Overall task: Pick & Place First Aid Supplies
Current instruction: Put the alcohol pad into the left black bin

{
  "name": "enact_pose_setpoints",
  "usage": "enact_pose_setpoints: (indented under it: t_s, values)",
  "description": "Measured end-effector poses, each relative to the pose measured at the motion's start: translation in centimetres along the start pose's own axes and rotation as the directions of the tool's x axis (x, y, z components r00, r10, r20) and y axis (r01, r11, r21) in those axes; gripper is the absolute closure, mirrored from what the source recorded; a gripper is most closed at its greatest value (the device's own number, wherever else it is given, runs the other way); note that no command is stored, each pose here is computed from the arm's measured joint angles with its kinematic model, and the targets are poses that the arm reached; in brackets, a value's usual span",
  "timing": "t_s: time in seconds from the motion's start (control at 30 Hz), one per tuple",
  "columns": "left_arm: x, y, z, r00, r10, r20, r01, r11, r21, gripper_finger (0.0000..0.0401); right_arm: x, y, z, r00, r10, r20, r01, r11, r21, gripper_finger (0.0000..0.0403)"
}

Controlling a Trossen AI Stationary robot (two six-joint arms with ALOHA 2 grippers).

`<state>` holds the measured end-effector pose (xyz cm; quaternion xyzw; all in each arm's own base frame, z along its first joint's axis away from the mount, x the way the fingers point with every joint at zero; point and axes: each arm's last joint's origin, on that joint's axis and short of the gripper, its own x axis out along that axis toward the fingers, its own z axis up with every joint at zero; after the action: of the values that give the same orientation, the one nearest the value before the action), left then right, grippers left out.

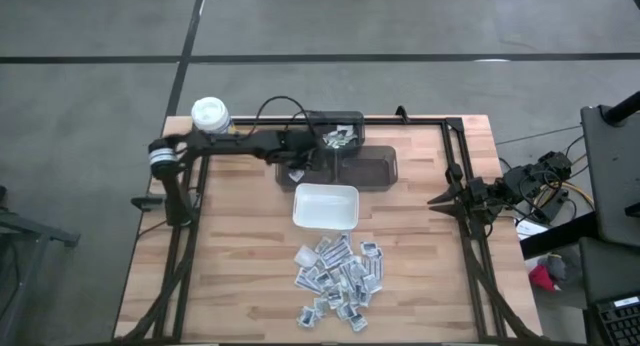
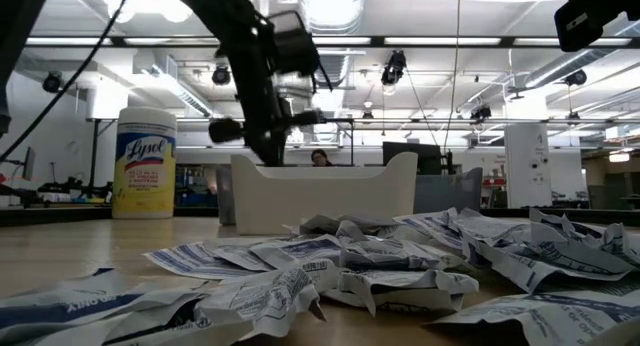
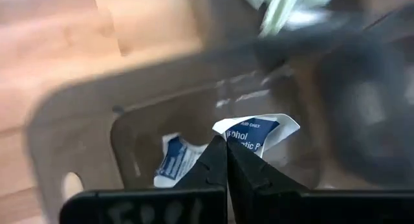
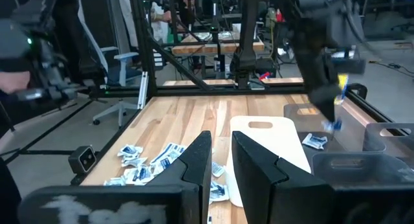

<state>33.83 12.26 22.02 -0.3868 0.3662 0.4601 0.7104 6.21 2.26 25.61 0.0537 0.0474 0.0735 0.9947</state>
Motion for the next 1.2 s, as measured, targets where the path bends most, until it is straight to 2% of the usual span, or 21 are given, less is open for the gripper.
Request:
enact_pose_setpoints:
  t_s: [0.2, 0.73, 0.9, 1.03, 1.13, 1.2]
  values:
    - [2.1, -0.2, -0.6, 0.998, 0.030, -0.050, -0.030, 0.999, 0.017, 0.0401, 0.0, 0.0, 0.0, 1.000, 0.000, 0.000, 0.000, 1.000, 0.000, 0.0344]
    - [2.8, -0.1, -0.9, 0.997, 0.037, -0.062, -0.031, 0.994, 0.103, 0.0395, 0.0, 0.0, 0.0, 1.000, 0.000, 0.000, 0.000, 1.000, 0.000, 0.0344]
    - [3.0, -0.1, -1.0, 0.997, 0.044, -0.066, -0.036, 0.993, 0.109, 0.0348, 0.0, 0.0, 0.0, 1.000, 0.000, 0.000, 0.000, 1.000, 0.004, 0.0344]
    - [2.0, 0.0, -0.5, 0.998, 0.027, -0.056, -0.020, 0.994, 0.112, 0.0299, 0.0, 0.0, 0.0, 1.000, 0.000, 0.000, 0.000, 1.000, 0.004, 0.0344]
    - [0.1, -0.2, 0.2, 0.995, -0.045, -0.084, 0.056, 0.989, 0.133, 0.0274, 0.0, 0.0, 0.0, 1.000, 0.000, 0.000, 0.000, 1.000, 0.004, 0.0344]
    - [-1.5, -0.4, 0.5, 0.983, -0.128, -0.130, 0.146, 0.979, 0.140, 0.0266, 0.0, 0.0, 0.0, 1.000, 0.000, 0.002, 0.000, 1.000, 0.005, 0.0344]
